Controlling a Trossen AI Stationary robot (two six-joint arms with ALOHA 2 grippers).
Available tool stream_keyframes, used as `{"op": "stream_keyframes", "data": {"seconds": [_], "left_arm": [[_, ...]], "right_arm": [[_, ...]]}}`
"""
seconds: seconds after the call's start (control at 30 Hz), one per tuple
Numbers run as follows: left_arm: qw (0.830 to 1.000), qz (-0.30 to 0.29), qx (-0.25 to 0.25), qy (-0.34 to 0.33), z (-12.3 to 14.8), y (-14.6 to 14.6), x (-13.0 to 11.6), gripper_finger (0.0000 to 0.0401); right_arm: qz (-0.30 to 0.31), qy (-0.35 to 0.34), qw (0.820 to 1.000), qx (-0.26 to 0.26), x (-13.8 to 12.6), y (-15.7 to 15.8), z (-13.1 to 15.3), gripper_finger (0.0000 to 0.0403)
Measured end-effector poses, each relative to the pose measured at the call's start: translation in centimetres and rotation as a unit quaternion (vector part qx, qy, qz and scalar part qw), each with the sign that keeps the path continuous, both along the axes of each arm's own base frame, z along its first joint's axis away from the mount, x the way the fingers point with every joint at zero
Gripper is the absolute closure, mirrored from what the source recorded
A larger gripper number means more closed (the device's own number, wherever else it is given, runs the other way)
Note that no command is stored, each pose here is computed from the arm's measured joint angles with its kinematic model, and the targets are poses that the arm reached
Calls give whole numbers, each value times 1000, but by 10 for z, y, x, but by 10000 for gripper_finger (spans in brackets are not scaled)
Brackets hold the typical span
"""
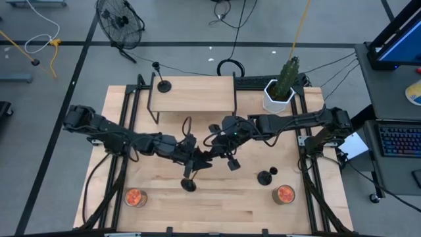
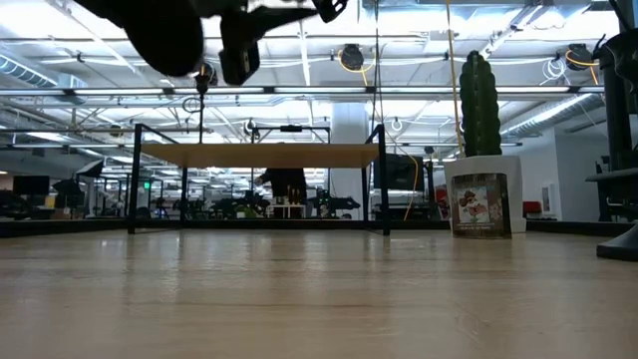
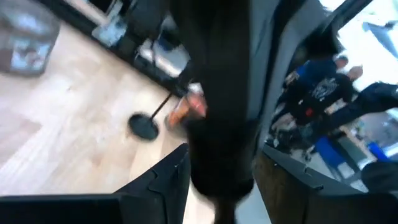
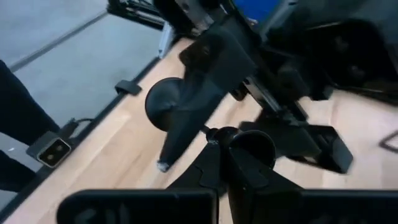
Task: Pick & Place candle stick holders
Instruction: Put the top black candle holder on the shelf
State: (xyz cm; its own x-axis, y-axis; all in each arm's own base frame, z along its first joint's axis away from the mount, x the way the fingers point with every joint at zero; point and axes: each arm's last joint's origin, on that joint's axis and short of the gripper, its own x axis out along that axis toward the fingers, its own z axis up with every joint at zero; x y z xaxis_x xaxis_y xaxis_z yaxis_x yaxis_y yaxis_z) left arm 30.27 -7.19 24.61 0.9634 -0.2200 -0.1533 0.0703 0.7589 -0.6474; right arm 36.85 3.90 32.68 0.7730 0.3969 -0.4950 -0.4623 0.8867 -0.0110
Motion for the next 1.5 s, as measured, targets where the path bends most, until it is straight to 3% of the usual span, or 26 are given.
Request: {"op": "stream_keyframes", "data": {"seconds": [0.53, 1.13, 1.5], "left_arm": [[997, -57, -47, 29, -6, 1, 4, 229], [994, -57, -59, 69, -13, 8, 4, 229], [990, -48, -95, 89, -15, 8, 3, 229]], "right_arm": [[-3, 33, 999, 6, -3, 0, -5, 403], [-3, 55, 998, 4, -6, 0, -8, 403], [-1, 48, 999, 4, -5, 1, -7, 403]]}}
